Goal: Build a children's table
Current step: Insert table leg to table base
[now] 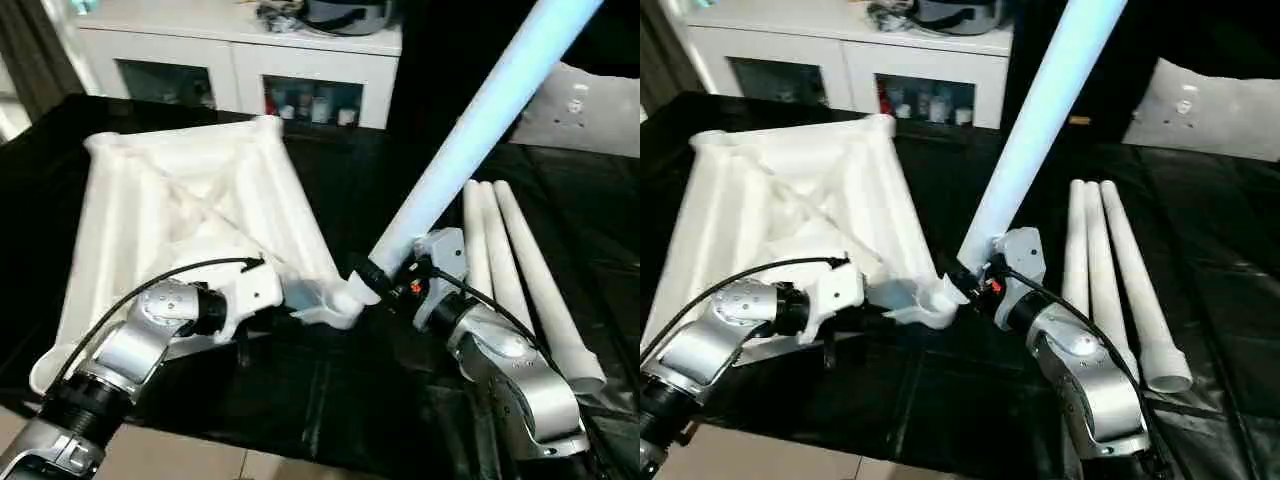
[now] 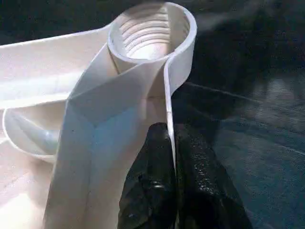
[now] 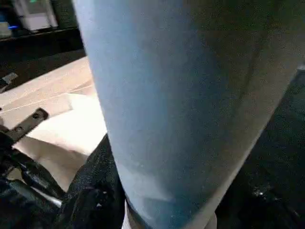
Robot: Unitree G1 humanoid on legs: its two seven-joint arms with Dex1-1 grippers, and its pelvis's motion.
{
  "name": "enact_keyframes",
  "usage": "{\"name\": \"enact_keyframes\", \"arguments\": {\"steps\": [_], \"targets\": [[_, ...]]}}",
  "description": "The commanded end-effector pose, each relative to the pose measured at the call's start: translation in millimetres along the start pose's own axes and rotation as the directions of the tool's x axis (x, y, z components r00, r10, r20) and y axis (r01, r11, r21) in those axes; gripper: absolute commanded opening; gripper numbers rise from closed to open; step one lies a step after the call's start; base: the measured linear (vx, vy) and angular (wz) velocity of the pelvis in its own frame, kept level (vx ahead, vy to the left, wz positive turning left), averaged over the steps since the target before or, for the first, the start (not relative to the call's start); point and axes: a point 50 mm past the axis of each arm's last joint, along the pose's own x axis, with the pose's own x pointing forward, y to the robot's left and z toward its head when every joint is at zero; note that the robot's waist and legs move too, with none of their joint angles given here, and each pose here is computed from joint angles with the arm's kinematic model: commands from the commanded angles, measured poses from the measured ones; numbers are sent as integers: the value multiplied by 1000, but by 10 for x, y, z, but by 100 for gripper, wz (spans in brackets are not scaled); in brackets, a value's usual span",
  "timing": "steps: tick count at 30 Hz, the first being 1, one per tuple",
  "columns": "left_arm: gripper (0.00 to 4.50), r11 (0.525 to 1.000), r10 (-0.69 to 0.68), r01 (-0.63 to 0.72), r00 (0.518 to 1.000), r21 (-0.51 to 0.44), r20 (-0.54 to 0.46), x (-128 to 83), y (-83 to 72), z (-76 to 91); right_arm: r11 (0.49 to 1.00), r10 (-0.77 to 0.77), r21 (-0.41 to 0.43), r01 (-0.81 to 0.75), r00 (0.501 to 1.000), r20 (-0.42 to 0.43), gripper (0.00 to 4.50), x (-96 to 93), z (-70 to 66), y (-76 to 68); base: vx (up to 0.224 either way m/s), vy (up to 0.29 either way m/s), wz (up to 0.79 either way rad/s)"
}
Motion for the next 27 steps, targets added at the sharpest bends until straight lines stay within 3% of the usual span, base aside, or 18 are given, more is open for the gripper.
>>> {"name": "enact_keyframes", "arguments": {"steps": [1,6,8,10,12,13,15,16,19,22,27], "targets": [[0,991,-121,118,992,66,43,117,-148,94,999,41,-10,-41,999,12,193,36,78,6,0,0,0],[0,988,-143,136,986,76,87,163,-216,121,990,141,-2,-141,989,-41,193,21,72,64,0,0,0],[0,991,-112,106,991,83,72,182,-206,96,988,155,0,-156,986,-63,193,5,65,63,0,0,0],[0,996,-64,64,998,58,-5,155,-188,-5,989,148,-18,-150,987,-63,193,-10,57,49,0,0,0],[0,1000,-30,31,998,1,-60,117,-180,-88,990,135,-20,-137,989,-55,193,-21,57,37,0,0,0],[0,996,-20,17,999,-84,-39,83,-195,-108,992,122,-14,-123,991,-47,193,-33,64,30,0,0,0],[0,991,-18,20,1000,-129,16,48,-219,-86,994,112,-6,-112,993,-38,193,-47,73,30,0,0,0],[44,990,-15,22,999,-142,48,22,-237,-69,995,104,7,-103,994,-29,193,-57,81,31,0,0,0],[68,985,-26,38,997,-168,75,-50,-302,-63,996,86,39,-86,996,-18,193,-74,87,36,0,0,0],[97,984,-24,30,999,-175,34,-123,-388,-82,996,74,56,-73,997,-15,193,-85,68,52,0,0,0],[99,986,2,-2,1000,-165,2,-158,-399,-131,996,70,64,-69,997,-13,193,-86,45,78,0,0,0]]}}
